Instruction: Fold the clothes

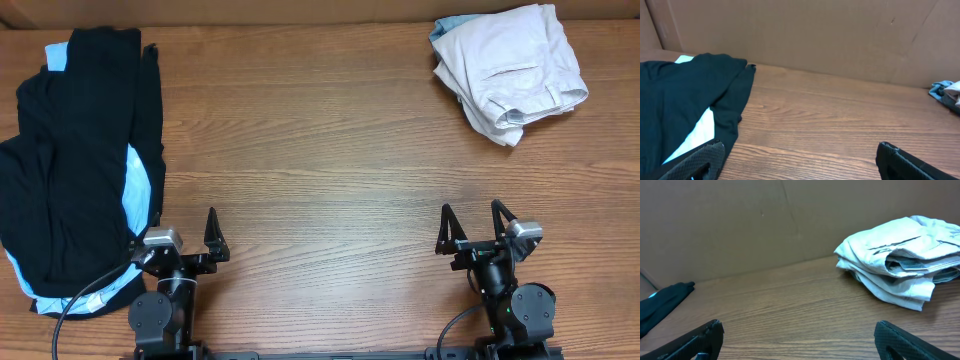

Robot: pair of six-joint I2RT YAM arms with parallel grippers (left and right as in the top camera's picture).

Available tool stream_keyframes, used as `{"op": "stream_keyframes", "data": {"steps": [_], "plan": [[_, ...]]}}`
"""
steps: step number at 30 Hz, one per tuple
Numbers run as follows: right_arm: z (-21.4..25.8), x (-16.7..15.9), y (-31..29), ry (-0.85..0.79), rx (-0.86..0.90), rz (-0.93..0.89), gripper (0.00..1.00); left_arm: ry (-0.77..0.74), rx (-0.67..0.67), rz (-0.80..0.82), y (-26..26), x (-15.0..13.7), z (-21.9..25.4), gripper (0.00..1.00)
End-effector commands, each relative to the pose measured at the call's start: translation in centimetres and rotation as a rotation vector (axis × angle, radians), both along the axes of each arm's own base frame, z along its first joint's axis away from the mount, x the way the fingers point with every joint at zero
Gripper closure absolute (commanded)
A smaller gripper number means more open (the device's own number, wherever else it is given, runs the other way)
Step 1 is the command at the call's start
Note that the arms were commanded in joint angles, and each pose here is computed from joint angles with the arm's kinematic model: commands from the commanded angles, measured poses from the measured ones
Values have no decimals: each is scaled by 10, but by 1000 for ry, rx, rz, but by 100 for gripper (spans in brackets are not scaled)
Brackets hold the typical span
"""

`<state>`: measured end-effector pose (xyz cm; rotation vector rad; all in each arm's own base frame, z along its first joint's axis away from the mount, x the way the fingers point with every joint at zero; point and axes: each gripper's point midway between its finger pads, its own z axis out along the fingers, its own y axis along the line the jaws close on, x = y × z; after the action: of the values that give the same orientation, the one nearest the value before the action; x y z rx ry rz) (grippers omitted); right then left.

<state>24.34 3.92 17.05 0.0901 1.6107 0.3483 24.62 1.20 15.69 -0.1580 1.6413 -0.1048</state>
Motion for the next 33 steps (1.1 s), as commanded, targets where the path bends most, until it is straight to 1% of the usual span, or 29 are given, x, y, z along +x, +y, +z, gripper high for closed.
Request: {"op": "stream_keyframes", "data": {"steps": [1, 21, 27, 29, 33], "plan": [[-1, 0, -1, -8, 8, -5, 0, -4, -12, 6, 0, 0, 0, 0], [0, -1, 3, -8, 9, 14, 0, -6, -14, -12, -3, 0, 0, 0], [5, -7, 25, -12, 13, 149, 0, -44, -26, -112, -20, -2, 15, 0], [10, -10, 27, -8, 13, 161, 0, -57, -26, -146, -26, -4, 24, 0], [36, -17, 26, -33, 14, 165, 0, -67, -19, -150, -27, -11, 50, 0]]}}
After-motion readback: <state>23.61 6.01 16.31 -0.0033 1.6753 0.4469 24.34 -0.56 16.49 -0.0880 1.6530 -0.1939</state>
